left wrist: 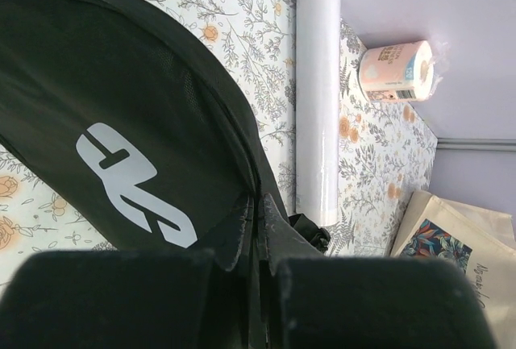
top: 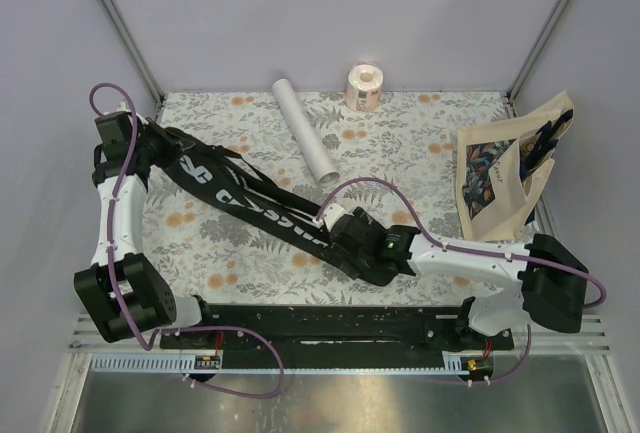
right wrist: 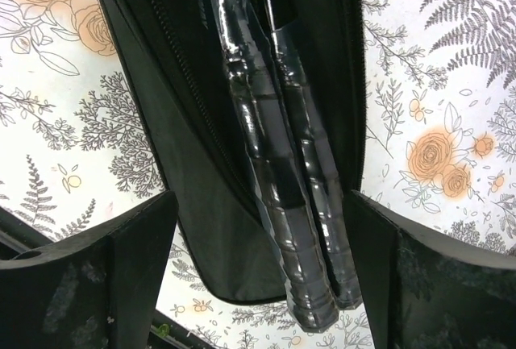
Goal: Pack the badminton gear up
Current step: Adjust the racket in the racket bag.
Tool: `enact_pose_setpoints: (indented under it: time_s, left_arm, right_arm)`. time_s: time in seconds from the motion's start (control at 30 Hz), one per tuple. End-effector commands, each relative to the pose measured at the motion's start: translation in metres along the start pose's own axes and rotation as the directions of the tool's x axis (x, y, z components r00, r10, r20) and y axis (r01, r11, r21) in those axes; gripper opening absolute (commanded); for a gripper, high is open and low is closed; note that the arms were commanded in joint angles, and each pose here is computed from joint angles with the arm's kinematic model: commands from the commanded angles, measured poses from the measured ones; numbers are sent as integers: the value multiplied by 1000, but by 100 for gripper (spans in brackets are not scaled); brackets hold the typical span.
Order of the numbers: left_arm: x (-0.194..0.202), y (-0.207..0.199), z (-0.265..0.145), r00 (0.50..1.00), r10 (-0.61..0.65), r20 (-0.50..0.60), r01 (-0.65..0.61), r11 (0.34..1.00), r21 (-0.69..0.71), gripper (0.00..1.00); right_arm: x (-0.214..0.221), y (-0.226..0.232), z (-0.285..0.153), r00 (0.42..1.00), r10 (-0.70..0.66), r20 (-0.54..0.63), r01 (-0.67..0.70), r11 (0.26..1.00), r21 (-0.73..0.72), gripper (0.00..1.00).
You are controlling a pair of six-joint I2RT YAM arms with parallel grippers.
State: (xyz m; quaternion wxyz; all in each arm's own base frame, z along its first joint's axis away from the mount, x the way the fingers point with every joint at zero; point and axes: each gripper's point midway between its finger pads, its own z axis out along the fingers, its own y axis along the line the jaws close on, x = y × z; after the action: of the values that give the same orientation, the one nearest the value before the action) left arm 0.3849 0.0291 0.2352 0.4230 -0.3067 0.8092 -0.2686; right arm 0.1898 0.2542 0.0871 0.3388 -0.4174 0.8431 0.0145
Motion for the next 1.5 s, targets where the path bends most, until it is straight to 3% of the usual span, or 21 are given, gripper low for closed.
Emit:
enact_pose_setpoints:
  time_s: [0.0, 0.17, 0.2, 0.27, 0.3, 0.5, 0.6, 0.83, 1.0, 1.27, 1.33, 1.47]
  left_arm:
    - [-20, -26, -9, 994, 67, 83, -76, 991, 106, 0]
    - [-20, -28, -10, 994, 64, 85, -74, 991, 116, 0]
    - [-21, -27, -10, 994, 64, 87, -74, 991, 112, 0]
    - [-22, -26, -10, 994, 63, 90, -73, 991, 111, 0]
    - [-22, -25, -10, 994, 61, 90, -70, 992, 109, 0]
    - [-23, -23, -9, 995, 44, 93, -53, 993, 103, 0]
    - [-24, -24, -8, 994, 45, 95, -56, 992, 116, 0]
    - [-23, -40, -15, 994, 35, 101, -56, 976, 213, 0]
    - [-19, -36, -16, 997, -4, 83, -13, 978, 208, 0]
    - [-8, -7, -10, 997, -33, 74, 25, 994, 103, 0]
    - [-6, -3, -8, 997, -41, 66, 35, 996, 87, 0]
    - [-9, 1, -8, 997, -40, 69, 35, 997, 69, 0]
  right_arm:
    - [-18, 3, 10, 998, -46, 35, 46, 999, 8, 92]
    - [-22, 15, 25, 1000, -11, 13, 12, 996, -92, 86]
    - [-22, 14, 26, 1000, 9, 7, -8, 994, -109, 78]
    - [-25, 16, 24, 999, 36, 14, -34, 986, -161, 50]
    - [-28, 17, 21, 999, 40, 32, -34, 982, -185, 44]
    - [-41, 32, 0, 981, 177, 83, -136, 923, -361, 11]
    - [-45, 36, -7, 967, 243, 79, -190, 890, -415, 3]
    - [-77, 37, -23, 905, 395, 161, -268, 821, -504, 0]
    - [-80, 49, 4, 847, 503, 174, -346, 769, -538, 0]
    - [-102, 44, 14, 785, 563, 257, -409, 784, -467, 0]
    - [-104, 49, 18, 782, 570, 252, -426, 784, -452, 0]
    - [-86, 65, 30, 817, 548, 179, -444, 796, -411, 13]
